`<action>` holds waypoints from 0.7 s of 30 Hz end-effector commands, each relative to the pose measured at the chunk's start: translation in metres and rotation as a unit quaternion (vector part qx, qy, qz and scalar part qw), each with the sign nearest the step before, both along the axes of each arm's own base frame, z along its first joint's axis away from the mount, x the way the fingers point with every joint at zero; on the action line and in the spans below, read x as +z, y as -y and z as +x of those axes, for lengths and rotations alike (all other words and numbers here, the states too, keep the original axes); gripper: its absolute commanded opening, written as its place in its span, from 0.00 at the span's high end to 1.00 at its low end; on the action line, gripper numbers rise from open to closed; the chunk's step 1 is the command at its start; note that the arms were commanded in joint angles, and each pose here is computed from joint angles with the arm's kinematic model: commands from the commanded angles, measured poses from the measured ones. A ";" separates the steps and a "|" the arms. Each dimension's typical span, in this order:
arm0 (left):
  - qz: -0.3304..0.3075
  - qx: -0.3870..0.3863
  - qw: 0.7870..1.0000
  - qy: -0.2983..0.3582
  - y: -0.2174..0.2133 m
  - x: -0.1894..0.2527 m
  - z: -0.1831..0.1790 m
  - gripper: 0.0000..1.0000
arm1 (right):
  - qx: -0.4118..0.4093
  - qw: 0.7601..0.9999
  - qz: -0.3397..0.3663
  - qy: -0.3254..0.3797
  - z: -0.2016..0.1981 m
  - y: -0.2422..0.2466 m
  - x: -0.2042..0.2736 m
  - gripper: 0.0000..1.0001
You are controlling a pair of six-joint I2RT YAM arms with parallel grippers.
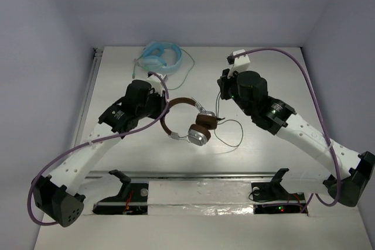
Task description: Wrap the headphones
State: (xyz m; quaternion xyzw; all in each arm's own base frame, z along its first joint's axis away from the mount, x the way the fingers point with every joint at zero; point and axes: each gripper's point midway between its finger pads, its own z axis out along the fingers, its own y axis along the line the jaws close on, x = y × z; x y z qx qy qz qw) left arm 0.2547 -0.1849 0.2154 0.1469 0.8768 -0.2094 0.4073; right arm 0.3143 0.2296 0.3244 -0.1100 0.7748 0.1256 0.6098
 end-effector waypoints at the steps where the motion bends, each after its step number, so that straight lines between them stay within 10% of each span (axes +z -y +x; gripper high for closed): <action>1: -0.039 -0.071 0.997 -0.006 0.025 -0.002 -0.011 1.00 | 0.131 0.987 0.072 0.059 -0.014 -0.045 0.060 0.94; 12: -0.185 -0.194 0.963 0.025 0.068 0.054 -0.036 1.00 | 0.184 0.979 0.090 -0.013 0.015 -0.069 0.006 0.75; 21: -0.180 -0.151 0.971 0.044 0.062 0.063 -0.018 1.00 | 0.132 0.985 0.095 -0.059 0.031 -0.042 0.002 0.09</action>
